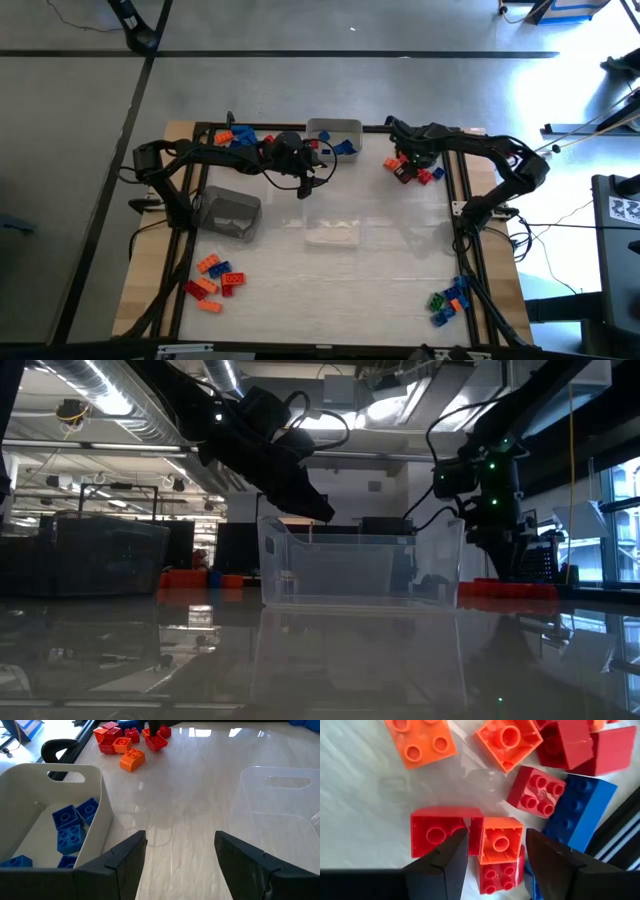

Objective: Sort blocks by size
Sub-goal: Put the small orange game piece into the gray bin

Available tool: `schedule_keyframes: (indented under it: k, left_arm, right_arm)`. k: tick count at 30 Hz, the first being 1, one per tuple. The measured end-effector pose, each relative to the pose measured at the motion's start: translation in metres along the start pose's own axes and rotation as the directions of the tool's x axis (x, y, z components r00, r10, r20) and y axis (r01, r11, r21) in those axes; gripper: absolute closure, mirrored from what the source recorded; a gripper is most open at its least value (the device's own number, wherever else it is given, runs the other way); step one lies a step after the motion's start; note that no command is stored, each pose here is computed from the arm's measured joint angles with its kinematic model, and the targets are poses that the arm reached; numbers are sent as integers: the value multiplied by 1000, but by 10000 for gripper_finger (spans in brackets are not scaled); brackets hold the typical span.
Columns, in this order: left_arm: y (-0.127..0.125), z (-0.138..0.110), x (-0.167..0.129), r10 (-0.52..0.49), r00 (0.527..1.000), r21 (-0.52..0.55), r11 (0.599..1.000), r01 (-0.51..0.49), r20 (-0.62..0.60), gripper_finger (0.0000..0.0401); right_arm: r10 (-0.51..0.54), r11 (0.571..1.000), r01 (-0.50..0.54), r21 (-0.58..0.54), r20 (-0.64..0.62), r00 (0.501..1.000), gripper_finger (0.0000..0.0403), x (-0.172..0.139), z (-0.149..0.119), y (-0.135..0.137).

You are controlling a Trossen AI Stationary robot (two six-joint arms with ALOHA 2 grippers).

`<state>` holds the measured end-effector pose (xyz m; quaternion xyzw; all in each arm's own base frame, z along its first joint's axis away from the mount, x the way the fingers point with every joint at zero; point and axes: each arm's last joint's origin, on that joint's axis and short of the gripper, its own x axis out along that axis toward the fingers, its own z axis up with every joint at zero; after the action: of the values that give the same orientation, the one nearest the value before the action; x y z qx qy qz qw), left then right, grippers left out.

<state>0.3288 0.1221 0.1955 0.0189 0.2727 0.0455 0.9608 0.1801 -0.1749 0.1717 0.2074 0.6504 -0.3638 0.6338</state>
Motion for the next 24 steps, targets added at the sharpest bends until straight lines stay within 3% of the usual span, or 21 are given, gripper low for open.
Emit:
schedule_keyframes:
  k: [9,20,24]
  left_arm:
    - [0,0,0,0,1000,0,1000,0,0,178]
    - [0,0,0,0,1000,0,1000,0,0,178]
    - [0,0,0,0,1000,-1,1000,0,0,178]
  right_arm:
    - [31,999,-30,-16,40,999,207,2,5,4]
    - [60,987,-45,-155,96,994,207,-5,5,35]
    - [22,989,-9,-149,87,996,207,-11,3,34]
